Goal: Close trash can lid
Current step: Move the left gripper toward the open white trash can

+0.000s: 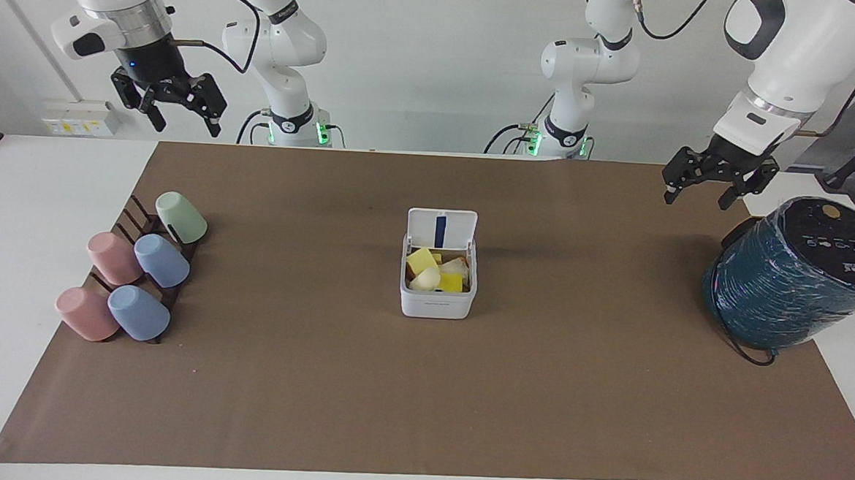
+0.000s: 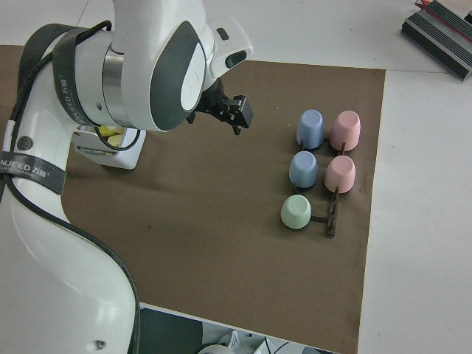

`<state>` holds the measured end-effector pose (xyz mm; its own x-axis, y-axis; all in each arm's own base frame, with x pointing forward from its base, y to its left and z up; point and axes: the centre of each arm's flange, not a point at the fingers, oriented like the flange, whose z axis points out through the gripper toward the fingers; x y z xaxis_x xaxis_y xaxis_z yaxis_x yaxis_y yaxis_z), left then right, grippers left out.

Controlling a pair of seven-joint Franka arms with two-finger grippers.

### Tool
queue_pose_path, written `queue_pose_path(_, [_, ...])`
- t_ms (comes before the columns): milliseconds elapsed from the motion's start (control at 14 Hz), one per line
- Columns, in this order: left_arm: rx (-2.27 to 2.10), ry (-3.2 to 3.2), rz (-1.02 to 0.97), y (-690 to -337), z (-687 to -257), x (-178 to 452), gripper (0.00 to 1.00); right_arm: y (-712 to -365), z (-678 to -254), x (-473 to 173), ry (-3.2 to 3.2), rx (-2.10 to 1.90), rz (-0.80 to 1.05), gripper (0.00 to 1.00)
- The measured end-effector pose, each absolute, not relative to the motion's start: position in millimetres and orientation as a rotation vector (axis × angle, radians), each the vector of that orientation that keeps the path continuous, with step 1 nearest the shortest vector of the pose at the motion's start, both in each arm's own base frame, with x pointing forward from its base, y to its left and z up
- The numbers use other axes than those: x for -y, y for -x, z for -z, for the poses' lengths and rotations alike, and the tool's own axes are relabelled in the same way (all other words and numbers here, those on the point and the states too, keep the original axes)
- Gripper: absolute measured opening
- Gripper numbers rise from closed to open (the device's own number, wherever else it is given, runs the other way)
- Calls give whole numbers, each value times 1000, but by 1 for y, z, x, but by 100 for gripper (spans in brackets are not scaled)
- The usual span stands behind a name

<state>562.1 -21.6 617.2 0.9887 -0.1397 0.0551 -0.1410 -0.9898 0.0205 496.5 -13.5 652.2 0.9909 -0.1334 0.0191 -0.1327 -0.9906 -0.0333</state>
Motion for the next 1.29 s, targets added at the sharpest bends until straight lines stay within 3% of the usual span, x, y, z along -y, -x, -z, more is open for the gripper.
queue_pose_path(857, [251, -3106, -60, -558, -618, 33, 100, -497, -653, -2, 3109, -161, 38, 100])
queue_pose_path(1286, [402, -3084, -106, -553, -609, 102, 100, -525, -630, -1, 3123, -170, -32, 100])
